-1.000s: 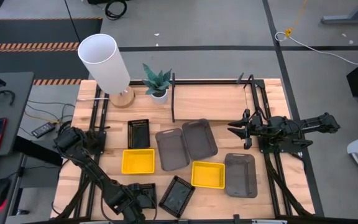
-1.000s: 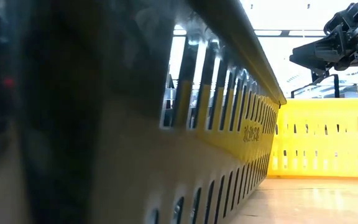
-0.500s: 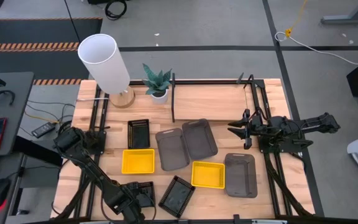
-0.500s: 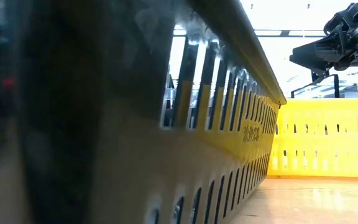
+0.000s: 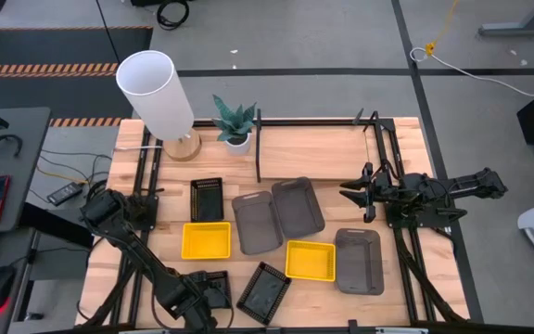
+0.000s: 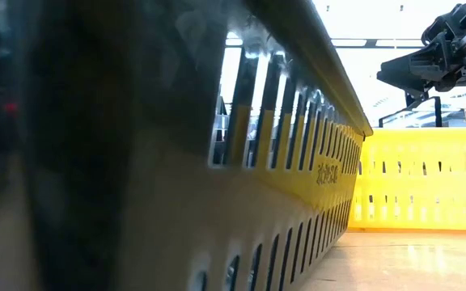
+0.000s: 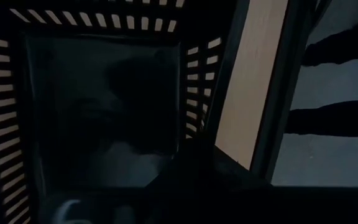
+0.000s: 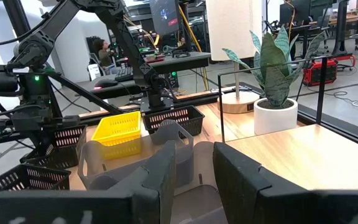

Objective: Stack baskets on shelf by color
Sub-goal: Stack the bottom left black bin on the top black bin

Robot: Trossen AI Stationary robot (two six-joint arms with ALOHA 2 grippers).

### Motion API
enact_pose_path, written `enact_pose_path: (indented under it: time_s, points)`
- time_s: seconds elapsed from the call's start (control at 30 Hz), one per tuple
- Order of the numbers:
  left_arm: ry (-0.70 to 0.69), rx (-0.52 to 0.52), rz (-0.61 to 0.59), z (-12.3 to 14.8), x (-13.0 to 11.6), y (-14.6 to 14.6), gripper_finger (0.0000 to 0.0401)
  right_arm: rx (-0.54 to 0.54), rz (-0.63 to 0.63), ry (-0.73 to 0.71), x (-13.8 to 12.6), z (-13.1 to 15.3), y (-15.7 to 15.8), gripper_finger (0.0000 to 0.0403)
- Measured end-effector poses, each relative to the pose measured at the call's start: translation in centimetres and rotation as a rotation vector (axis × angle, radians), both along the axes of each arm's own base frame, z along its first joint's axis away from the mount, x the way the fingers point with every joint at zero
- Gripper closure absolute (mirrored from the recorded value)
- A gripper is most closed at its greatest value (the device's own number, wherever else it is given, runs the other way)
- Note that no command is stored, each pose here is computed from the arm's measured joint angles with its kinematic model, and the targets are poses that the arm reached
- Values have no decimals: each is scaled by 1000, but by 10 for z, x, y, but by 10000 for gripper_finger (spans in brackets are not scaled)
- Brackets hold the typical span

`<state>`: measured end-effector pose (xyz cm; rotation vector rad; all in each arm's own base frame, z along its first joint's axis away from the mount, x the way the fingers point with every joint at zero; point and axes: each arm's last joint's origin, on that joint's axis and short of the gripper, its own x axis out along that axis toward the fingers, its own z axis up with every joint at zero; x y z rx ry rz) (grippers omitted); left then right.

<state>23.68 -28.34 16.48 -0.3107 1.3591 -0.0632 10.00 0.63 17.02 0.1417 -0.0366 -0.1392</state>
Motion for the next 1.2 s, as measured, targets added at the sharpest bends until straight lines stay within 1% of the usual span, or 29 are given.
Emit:
enact_pose_path:
  time_s: [0.27, 0.63, 0.87, 1.07, 1.2]
  points:
    - [29, 3, 8, 13, -4, 10, 397, 0, 0, 0, 0, 0, 0, 290]
    - [-9, -128, 85, 53, -10, 18, 398, 0, 0, 0, 0, 0, 0, 290]
    - [-38, -183, 152, 71, -11, 25, 398, 0, 0, 0, 0, 0, 0, 290]
    - [-68, -259, 208, 96, -12, 40, 398, 0, 0, 0, 0, 0, 0, 290]
    - [-117, -273, 247, 115, -16, 54, 397, 0, 0, 0, 0, 0, 0, 290]
